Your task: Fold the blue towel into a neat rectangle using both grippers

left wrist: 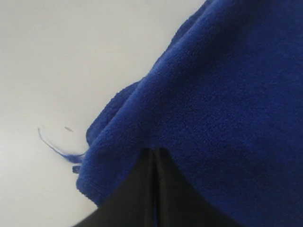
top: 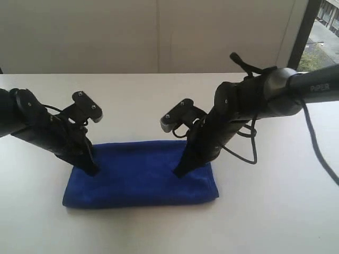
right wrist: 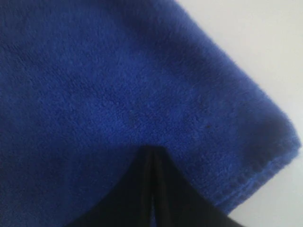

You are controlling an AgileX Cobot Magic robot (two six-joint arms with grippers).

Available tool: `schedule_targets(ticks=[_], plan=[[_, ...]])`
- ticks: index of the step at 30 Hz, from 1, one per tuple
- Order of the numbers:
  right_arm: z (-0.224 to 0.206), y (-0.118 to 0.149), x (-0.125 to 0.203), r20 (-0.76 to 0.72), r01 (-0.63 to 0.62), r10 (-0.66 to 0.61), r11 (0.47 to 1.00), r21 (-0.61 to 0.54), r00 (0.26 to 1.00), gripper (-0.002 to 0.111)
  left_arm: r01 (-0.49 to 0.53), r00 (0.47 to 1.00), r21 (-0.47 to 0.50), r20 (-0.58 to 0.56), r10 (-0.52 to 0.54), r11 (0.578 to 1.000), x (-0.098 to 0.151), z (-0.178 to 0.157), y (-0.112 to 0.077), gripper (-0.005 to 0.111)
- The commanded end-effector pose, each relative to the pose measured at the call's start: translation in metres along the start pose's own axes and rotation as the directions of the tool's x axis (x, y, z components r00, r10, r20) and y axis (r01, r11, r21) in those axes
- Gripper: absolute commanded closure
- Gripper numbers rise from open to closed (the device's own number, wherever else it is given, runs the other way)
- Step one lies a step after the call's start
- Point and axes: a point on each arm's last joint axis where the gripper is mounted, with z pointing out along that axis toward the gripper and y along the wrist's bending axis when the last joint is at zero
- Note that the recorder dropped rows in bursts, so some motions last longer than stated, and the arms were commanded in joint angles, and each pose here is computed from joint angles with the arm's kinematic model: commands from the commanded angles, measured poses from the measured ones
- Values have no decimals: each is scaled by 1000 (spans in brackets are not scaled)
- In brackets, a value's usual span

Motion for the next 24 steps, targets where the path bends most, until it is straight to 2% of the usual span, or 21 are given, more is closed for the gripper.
schedule_targets(ticks=[1, 7, 12, 24], plan=[[11, 3, 12, -53, 6, -7, 1000, -23, 999, 108, 20, 999, 12, -27, -20, 1000, 6, 11, -2, 107], [16, 7, 23, -92, 1, -4, 999, -40, 996, 108, 25, 999, -6, -43, -25, 1000, 12, 24, -1, 107], [16, 4, 26, -124, 42, -43, 999, -13, 991, 108, 23, 999, 13, -40, -22, 1000, 7, 23, 0, 107], [15, 1, 29, -152, 45, -42, 999, 18, 987, 108, -6, 999, 28, -33, 7, 1000, 1, 24, -11, 107]])
